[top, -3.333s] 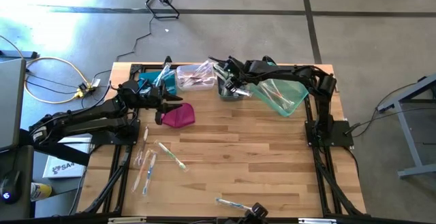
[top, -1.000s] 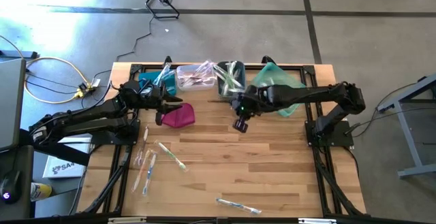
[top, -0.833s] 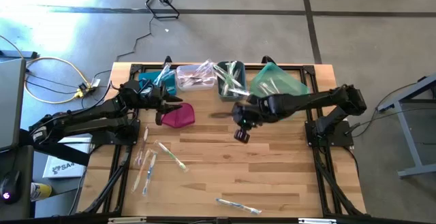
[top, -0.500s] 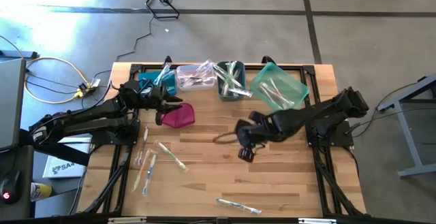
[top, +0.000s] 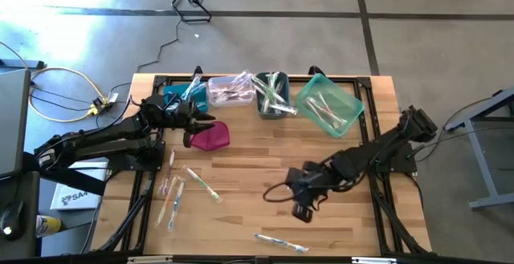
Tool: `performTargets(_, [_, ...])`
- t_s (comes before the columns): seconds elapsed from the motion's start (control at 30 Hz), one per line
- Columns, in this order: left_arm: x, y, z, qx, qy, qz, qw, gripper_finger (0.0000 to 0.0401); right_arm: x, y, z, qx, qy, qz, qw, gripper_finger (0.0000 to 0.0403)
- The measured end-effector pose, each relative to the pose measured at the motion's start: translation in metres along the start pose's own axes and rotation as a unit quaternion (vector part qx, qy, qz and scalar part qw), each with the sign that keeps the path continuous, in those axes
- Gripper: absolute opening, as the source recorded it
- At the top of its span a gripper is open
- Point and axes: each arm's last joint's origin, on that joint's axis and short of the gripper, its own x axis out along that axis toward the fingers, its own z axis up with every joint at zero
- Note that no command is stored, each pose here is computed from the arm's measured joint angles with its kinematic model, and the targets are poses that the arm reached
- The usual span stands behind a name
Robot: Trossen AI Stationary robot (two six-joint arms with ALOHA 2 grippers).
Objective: Pick & Place Toothbrushes
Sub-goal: Put the blue toothbrush into the blue bin
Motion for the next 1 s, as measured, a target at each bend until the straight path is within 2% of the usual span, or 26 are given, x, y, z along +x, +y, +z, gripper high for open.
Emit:
performTargets(0.13, [0.000,0.000,0.000,0.000,0.000,0.000,1.000,0.0122,0.000,0.013,-0.012,0.012,0.021,0.038,0.999,0.0003])
performTargets(0.27, [0.000,0.000,0.000,0.000,0.000,-0.001,1.000,0.0122,0.007,0.028,-0.018,0.012,-0.004,0.058,0.998,0.0003])
performTargets(0.53, [0.000,0.000,0.000,0.000,0.000,-0.002,1.000,0.0122,0.018,0.064,-0.034,-0.013,-0.060,0.136,0.989,0.0003])
performTargets(0.77, [0.000,0.000,0.000,0.001,-0.002,-0.002,1.000,0.0122,0.026,0.077,-0.039,0.009,-0.121,0.141,0.983,0.0003])
performTargets(1.0, [0.000,0.000,0.001,0.002,-0.004,0.000,1.000,0.0122,0.033,0.080,-0.035,0.009,-0.122,0.154,0.980,0.0003])
